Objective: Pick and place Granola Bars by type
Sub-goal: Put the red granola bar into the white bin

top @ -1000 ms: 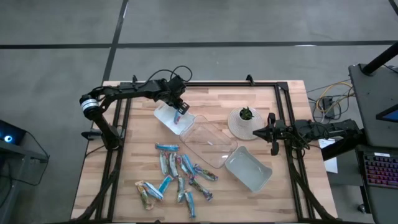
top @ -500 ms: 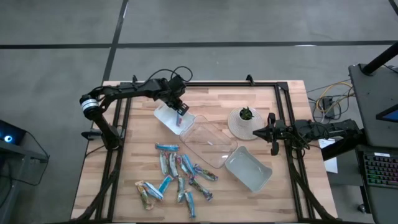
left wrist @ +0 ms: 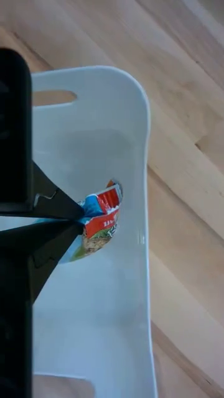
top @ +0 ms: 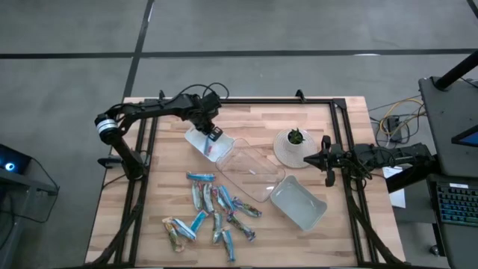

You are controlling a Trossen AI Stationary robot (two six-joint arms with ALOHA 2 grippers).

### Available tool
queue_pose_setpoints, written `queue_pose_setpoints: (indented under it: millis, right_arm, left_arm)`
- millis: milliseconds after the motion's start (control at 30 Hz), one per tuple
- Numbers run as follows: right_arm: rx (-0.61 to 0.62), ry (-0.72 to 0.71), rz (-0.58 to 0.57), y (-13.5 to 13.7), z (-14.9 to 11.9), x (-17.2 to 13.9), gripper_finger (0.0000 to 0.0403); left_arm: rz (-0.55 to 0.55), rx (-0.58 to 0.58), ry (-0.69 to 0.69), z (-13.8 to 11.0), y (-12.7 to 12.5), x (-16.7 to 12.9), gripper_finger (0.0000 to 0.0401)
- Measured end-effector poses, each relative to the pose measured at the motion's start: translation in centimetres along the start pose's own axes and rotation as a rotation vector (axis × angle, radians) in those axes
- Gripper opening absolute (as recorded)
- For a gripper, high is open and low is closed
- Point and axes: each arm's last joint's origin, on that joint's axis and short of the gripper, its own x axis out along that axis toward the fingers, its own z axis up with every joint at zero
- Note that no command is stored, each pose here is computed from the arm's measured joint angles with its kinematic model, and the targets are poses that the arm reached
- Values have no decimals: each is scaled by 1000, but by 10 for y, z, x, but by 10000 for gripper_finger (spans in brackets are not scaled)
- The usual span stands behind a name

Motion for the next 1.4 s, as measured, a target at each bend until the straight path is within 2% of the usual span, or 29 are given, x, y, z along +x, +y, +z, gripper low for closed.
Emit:
queue_pose_setpoints:
  millis: [333,533,667,833,1100,1400]
  right_arm:
    - [0,0,0,0,0,0,13]
    - [0,0,0,0,0,0,13]
    - [0,0,0,0,0,0,13]
    - [0,0,0,0,0,0,13]
    - [0,0,0,0,0,0,13]
    - [0,0,0,0,0,0,13]
  left_arm:
    - [-6,20,1,2,-1,-4,0]
    - [-7,-80,-5,3,0,-5,0]
    - [-4,-177,2,3,2,-5,0]
    - [9,-425,18,2,4,-5,0]
    - [15,-687,30,0,5,-4,0]
    - [19,-886,29,-1,5,-3,0]
